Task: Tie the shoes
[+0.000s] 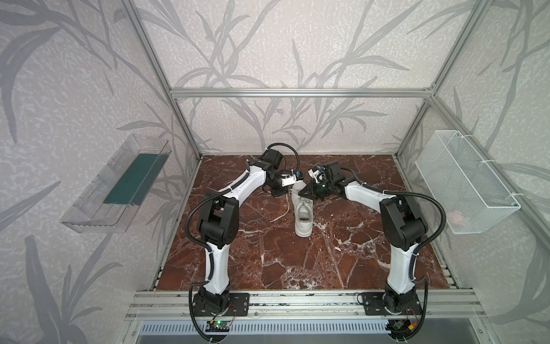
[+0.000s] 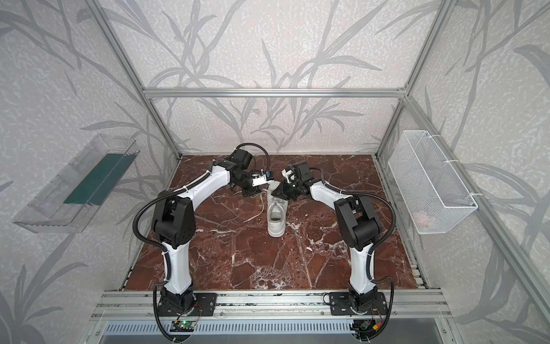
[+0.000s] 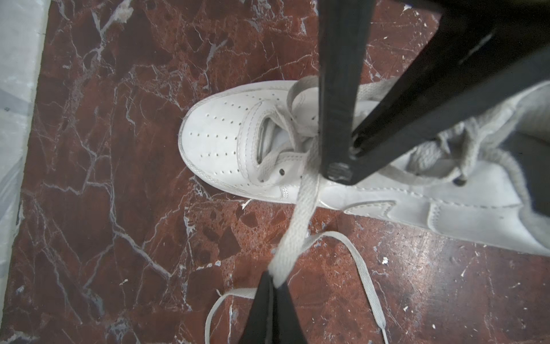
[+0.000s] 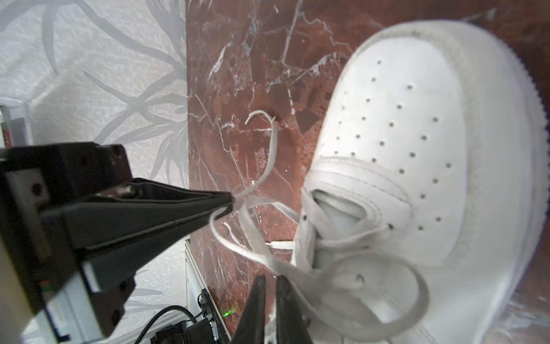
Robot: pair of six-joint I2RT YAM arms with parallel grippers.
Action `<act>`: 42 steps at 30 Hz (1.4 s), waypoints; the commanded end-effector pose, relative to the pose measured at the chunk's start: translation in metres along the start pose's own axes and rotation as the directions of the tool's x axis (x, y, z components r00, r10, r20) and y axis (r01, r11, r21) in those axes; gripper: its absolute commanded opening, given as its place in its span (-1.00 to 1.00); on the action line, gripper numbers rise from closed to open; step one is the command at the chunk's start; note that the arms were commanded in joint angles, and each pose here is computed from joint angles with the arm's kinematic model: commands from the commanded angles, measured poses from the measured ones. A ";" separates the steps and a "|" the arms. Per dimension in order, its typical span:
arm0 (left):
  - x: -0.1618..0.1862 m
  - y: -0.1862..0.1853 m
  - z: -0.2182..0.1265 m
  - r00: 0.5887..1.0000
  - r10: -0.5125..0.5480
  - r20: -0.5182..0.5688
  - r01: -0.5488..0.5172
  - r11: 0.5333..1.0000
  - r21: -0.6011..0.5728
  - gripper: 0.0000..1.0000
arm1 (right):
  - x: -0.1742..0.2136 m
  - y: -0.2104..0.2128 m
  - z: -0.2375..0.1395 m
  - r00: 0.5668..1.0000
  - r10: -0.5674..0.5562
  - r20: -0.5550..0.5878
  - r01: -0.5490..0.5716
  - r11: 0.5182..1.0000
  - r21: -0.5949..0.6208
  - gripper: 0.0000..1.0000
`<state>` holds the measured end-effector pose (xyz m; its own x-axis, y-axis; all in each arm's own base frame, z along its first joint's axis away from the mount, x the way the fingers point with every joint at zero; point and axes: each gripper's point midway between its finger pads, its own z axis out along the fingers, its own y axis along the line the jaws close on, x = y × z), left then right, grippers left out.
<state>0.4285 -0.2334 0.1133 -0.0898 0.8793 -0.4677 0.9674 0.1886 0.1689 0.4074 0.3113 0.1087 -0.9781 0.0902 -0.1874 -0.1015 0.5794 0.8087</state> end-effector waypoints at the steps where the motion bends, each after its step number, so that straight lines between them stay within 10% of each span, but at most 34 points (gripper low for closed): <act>1: -0.014 0.003 -0.019 0.999 0.017 0.034 -0.017 1.000 -0.017 -1.00 | 0.009 -0.011 -0.001 0.999 0.000 -0.044 0.003 0.998 0.069 -0.77; 29: -0.029 0.024 -0.026 0.986 0.166 -0.005 -0.166 0.980 -0.114 -1.00 | 0.009 -0.008 0.000 0.988 -0.104 -0.110 0.115 0.988 0.100 -0.83; 42: -0.027 -0.016 -0.024 0.968 0.249 0.027 -0.249 0.968 0.003 -1.00 | -0.022 0.041 -0.036 0.997 -0.071 0.038 0.074 0.995 -0.074 -0.41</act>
<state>0.4250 -0.2494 0.1260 0.1073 0.8984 -0.4259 0.9638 0.0112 0.2664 0.4140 0.3066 0.1261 -0.9751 0.0435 -0.2173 -0.1523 0.5806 0.7998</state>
